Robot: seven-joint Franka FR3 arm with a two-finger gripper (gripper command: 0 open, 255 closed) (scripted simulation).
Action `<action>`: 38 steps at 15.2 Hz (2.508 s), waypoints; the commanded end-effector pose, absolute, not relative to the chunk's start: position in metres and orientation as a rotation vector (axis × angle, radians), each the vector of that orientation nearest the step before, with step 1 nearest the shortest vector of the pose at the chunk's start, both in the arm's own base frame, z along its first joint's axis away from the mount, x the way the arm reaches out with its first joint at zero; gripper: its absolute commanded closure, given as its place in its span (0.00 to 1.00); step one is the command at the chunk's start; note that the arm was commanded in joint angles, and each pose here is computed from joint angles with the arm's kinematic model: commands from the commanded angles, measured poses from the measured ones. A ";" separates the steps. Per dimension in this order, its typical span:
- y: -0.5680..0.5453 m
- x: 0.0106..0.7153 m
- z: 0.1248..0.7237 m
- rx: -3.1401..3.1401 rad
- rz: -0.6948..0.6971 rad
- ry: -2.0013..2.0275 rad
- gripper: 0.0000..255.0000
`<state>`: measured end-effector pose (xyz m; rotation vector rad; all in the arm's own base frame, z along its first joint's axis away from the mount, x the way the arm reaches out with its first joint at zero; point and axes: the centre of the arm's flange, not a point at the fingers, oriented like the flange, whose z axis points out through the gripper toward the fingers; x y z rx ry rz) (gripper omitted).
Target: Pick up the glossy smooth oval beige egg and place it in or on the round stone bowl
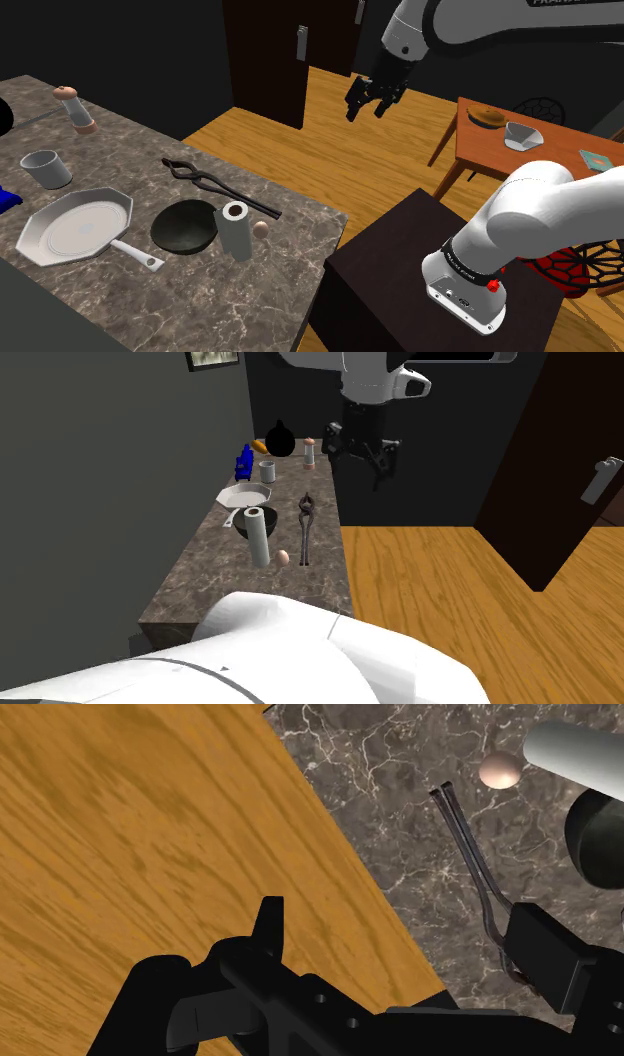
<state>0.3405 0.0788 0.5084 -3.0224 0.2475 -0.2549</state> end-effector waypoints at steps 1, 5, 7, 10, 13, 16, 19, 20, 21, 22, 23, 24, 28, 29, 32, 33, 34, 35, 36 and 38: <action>0.097 0.345 0.487 -3.024 -0.258 0.250 0.00; 0.130 0.354 0.446 -3.031 -0.259 0.251 0.00; 0.146 0.358 0.426 -3.034 -0.260 0.251 0.00; 0.171 0.365 0.395 -3.039 -0.261 0.252 0.00; 0.195 0.372 0.364 -3.044 -0.262 0.253 0.00; 0.220 0.378 0.333 -3.049 -0.263 0.254 0.00; 0.244 0.385 0.302 -3.054 -0.264 0.255 0.00; 0.252 0.387 0.291 -3.055 -0.265 0.255 0.00; 0.260 0.390 0.281 -3.057 -0.265 0.255 0.00; 0.268 0.392 0.270 -3.058 -0.265 0.256 0.00; 0.276 0.394 0.260 -3.060 -0.266 0.256 0.00; 0.284 0.396 0.249 -3.062 -0.266 0.256 0.00; 0.315 0.405 0.207 -3.068 -0.267 0.257 0.00; 0.323 0.408 0.197 -3.070 -0.268 0.257 0.00; 0.337 0.413 0.173 -3.073 -0.269 0.258 0.00; 0.337 0.413 0.167 -3.073 -0.269 0.258 0.00; 0.337 0.414 0.162 -3.073 -0.269 0.258 0.00; 0.338 0.415 0.157 -3.073 -0.269 0.258 0.00; 0.338 0.416 0.152 -3.073 -0.269 0.258 0.00; 0.338 0.418 0.141 -3.073 -0.269 0.258 0.00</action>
